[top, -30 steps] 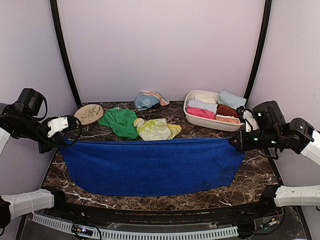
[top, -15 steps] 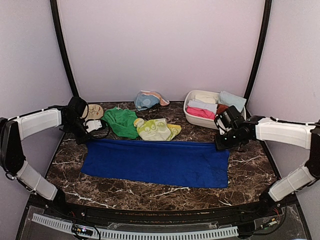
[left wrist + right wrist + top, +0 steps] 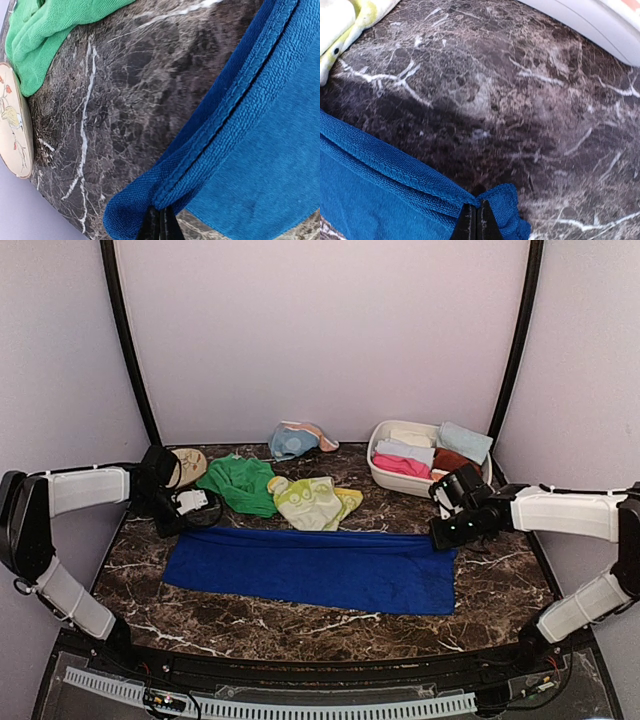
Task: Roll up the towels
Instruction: Fold the towel at the center of the board.
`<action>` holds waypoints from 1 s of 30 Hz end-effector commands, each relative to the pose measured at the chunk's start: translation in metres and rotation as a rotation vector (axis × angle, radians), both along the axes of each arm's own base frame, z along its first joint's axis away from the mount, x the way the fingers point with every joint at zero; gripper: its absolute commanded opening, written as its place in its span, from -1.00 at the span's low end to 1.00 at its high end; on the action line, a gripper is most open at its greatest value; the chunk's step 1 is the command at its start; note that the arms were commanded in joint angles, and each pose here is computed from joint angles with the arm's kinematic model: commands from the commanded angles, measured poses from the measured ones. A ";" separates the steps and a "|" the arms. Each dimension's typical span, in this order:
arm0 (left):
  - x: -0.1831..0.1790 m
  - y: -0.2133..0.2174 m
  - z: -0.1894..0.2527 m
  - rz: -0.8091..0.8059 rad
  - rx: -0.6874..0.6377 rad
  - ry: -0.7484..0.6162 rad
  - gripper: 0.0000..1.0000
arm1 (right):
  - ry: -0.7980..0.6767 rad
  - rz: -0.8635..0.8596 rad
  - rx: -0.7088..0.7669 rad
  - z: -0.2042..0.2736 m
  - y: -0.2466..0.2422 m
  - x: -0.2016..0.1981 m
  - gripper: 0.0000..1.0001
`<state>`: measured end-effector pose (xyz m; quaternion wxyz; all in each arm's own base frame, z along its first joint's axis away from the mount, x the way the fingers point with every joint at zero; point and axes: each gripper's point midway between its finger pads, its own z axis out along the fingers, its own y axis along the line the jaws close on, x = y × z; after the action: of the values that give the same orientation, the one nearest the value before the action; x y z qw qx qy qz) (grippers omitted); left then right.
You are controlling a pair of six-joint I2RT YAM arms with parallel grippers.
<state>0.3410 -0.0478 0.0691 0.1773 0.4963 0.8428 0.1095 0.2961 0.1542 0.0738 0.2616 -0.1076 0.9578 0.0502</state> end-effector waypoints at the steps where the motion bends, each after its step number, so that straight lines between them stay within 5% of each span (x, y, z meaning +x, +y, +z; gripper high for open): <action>1: -0.030 0.000 0.007 -0.018 -0.033 0.013 -0.99 | 0.011 -0.043 0.025 -0.003 -0.012 -0.024 -1.00; 7: -0.066 0.005 -0.012 -0.044 -0.018 0.058 -0.94 | 0.048 -0.054 0.002 -0.004 0.004 -0.044 -1.00; 9: -0.080 0.002 -0.016 -0.065 -0.043 0.089 -0.79 | 0.078 -0.077 -0.014 -0.011 0.005 -0.053 -0.99; 12: -0.097 0.002 -0.022 -0.089 -0.049 0.118 -0.37 | 0.097 -0.111 -0.001 -0.019 0.004 -0.070 -0.72; 21: -0.098 -0.003 0.002 -0.149 -0.076 0.021 0.20 | 0.096 -0.195 0.107 -0.013 -0.002 -0.094 -0.13; 30: -0.090 -0.008 -0.019 -0.178 -0.077 0.107 0.05 | 0.064 -0.205 0.091 0.009 0.003 -0.080 -0.12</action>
<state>0.2458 -0.0555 0.0601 0.1798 0.5637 0.8050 0.0436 0.2114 0.1585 0.0751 0.2286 -0.0073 0.9702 0.0798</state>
